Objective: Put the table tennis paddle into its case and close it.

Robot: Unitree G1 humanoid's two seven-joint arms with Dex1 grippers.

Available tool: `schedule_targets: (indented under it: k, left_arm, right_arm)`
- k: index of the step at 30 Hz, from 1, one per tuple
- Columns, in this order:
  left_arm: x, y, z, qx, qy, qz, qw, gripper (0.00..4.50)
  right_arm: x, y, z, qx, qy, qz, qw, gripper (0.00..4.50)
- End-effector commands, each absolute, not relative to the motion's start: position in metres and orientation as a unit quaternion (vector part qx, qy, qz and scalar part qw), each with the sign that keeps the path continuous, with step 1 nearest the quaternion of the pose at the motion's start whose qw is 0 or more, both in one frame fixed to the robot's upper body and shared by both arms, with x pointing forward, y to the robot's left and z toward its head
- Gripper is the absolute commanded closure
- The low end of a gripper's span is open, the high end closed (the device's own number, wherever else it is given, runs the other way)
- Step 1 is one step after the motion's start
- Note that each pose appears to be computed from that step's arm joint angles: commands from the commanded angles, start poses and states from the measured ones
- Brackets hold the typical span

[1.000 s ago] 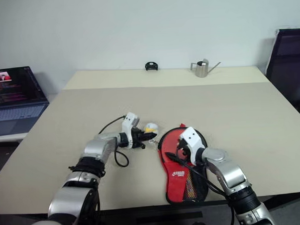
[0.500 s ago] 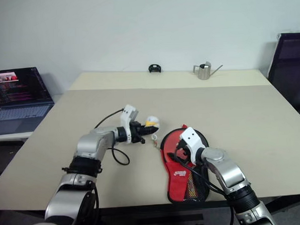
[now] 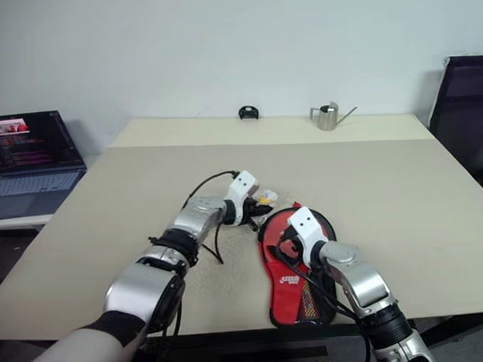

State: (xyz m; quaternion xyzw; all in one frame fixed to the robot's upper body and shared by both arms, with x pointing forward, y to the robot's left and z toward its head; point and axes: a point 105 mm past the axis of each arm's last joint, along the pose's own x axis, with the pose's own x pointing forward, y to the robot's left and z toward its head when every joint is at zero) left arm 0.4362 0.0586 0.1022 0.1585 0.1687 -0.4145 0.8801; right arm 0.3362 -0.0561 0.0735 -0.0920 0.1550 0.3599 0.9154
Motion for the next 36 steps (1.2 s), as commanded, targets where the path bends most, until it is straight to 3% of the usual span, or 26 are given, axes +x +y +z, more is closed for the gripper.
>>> schedule_targets:
  k: [1,15,29,36]
  left_arm:
    - [0.447,0.05,0.125,0.183,0.127,-0.395,0.891,4.26]
    - [0.458,0.026,0.147,0.221,0.08,-0.342,0.91,4.26]
    - [0.459,-0.008,0.158,0.275,0.043,-0.297,0.913,4.26]
    - [0.465,-0.012,0.185,0.267,0.005,-0.246,0.932,4.26]
  right_arm:
    - [0.317,-0.065,0.019,-0.081,0.267,0.338,0.899,0.0]
    - [0.301,-0.071,0.004,-0.07,0.293,0.31,0.902,0.0]
    - [0.267,-0.067,0.007,-0.048,0.308,0.274,0.91,0.0]
    - [0.256,-0.059,0.007,-0.033,0.31,0.262,0.913,0.0]
